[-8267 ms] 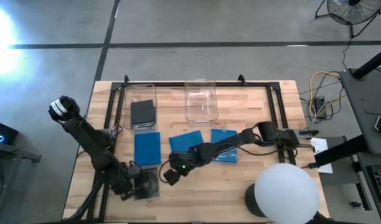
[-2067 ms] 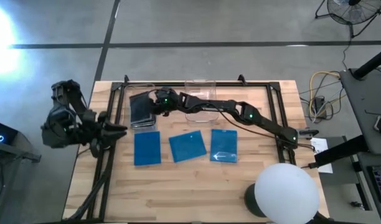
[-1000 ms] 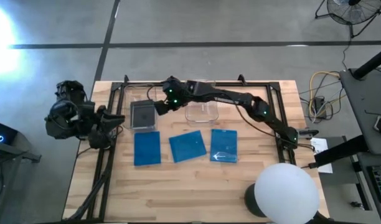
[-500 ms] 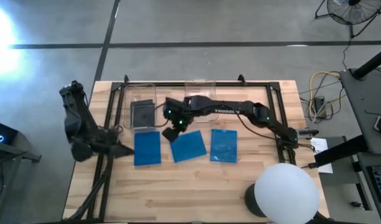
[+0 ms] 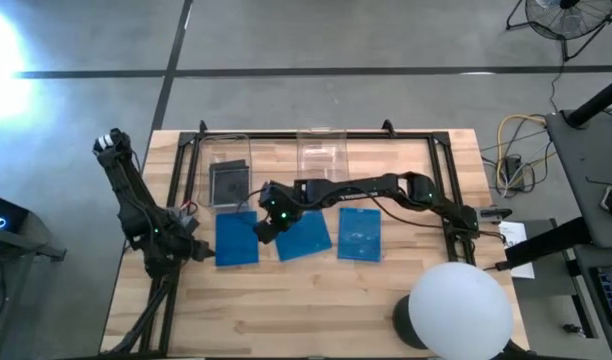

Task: Pick & place jewel cases by type
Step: Put the blue CD case into the right transparent bin

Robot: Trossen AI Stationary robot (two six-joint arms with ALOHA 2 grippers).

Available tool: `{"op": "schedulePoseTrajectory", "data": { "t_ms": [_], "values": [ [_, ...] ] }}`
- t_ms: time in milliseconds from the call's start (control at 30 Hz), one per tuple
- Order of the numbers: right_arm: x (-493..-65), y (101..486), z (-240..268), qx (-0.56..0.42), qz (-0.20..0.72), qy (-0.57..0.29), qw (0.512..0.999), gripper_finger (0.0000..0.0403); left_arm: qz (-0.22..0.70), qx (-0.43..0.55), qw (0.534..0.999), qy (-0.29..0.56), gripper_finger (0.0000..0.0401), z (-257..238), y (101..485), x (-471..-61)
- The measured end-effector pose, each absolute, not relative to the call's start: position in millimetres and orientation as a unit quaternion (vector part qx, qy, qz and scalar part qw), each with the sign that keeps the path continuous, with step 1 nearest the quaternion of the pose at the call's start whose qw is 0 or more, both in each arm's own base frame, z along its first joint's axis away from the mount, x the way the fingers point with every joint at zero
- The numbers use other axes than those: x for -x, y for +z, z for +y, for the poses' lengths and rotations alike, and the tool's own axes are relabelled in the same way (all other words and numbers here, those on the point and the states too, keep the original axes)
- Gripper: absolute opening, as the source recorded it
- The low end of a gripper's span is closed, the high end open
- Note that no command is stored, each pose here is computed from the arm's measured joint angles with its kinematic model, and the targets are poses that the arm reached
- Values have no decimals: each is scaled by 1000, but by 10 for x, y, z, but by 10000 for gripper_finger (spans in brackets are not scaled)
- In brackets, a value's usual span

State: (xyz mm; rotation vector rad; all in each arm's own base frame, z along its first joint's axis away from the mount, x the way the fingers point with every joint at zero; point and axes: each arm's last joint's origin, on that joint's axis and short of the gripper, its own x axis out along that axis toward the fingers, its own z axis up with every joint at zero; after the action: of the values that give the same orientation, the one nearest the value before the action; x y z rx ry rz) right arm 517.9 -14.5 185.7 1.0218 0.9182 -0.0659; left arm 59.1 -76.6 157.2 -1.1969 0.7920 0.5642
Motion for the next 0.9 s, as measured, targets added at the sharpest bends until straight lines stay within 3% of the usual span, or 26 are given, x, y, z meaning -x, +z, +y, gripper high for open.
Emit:
{"op": "schedulePoseTrajectory", "data": {
  "t_ms": [400, 900],
  "values": [
    [-5184, 1575, -96, -540, 375, -26, 753, 214, 356, 529, 676, 371, 94, -687, 1439, -739],
    [-5159, 1518, 48, -556, 388, -32, 735, 215, 325, 536, 652, 427, 95, -710, 1169, -935]
  ]
}}
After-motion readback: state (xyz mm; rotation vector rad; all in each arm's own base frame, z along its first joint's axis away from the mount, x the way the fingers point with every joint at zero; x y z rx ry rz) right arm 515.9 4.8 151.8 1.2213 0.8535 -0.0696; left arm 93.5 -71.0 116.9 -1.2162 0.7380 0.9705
